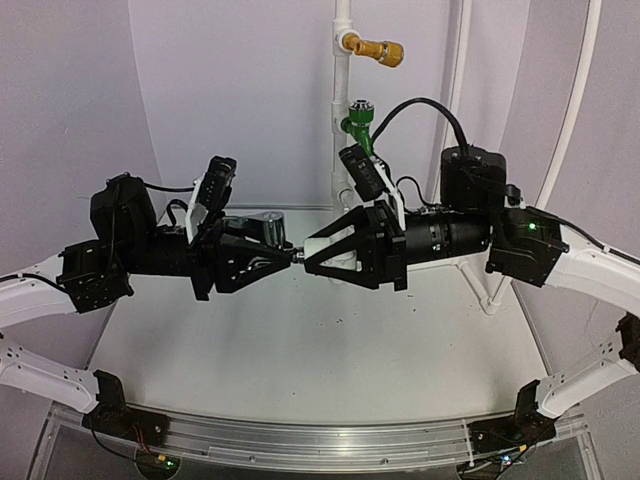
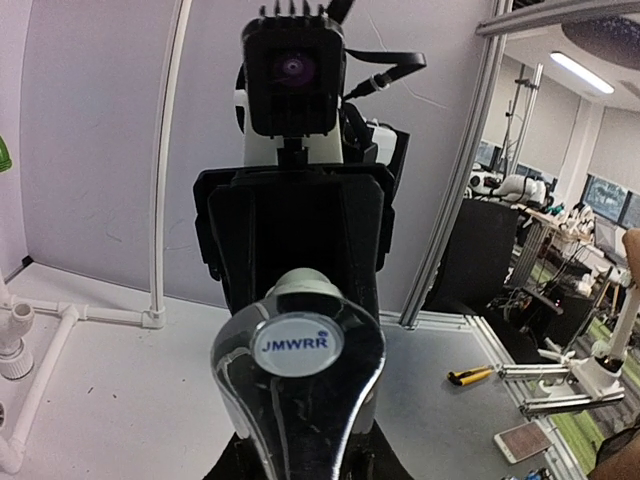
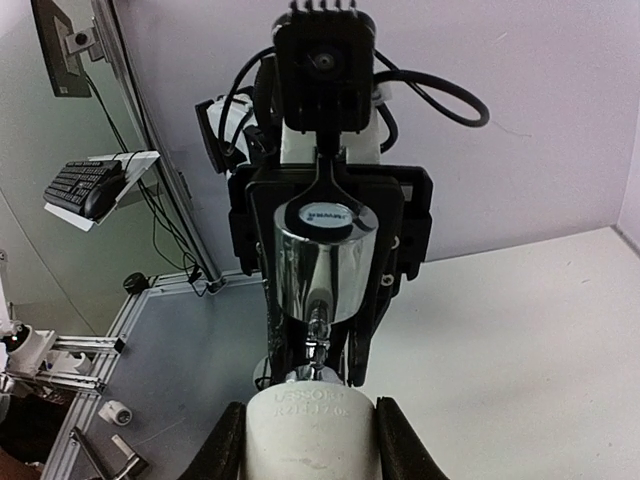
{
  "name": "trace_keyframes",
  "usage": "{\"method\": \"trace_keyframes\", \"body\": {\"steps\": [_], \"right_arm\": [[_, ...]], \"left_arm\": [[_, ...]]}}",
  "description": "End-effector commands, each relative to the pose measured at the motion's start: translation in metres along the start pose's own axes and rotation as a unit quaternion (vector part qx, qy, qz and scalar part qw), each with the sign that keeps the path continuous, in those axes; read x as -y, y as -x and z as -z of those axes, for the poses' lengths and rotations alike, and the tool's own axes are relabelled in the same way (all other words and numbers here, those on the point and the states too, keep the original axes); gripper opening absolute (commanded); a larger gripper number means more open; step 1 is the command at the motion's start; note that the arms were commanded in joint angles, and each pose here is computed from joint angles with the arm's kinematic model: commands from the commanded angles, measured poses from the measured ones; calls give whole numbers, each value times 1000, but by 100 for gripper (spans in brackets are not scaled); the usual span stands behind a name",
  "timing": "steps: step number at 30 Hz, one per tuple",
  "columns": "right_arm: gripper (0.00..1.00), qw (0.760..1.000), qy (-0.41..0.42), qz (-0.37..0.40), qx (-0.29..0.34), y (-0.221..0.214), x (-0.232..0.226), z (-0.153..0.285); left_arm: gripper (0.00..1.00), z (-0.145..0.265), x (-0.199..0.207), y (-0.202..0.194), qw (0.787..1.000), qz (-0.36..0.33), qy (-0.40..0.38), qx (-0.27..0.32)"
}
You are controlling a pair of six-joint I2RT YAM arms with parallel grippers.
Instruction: Install the water faucets
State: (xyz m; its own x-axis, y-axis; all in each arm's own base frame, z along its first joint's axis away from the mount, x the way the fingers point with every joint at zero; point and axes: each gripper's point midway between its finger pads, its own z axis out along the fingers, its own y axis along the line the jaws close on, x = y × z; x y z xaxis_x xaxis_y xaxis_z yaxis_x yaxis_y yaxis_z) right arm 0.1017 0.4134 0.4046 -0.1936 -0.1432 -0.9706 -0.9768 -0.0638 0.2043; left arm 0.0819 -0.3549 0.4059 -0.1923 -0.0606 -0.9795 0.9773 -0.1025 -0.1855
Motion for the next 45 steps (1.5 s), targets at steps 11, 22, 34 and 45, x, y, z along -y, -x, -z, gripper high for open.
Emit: {"method": "trace_keyframes", "body": {"steps": [11,22,34,45], "right_arm": [[0,996,49,-67,19,24,-11,-7],[25,999,11,-24,21,29,3,2],[7,999,46,12,15,28,-6,2],[0,998,62,-13,9,27,-9,-1]], "left_arm": [[0,-2,-7,-30,991,-111,46,-65],[0,2,-18,-19,995,-50,86,-26],[0,-5,-6,-18,999,-18,38,3],[0,-4,-4,-19,999,-28,34,1]]}}
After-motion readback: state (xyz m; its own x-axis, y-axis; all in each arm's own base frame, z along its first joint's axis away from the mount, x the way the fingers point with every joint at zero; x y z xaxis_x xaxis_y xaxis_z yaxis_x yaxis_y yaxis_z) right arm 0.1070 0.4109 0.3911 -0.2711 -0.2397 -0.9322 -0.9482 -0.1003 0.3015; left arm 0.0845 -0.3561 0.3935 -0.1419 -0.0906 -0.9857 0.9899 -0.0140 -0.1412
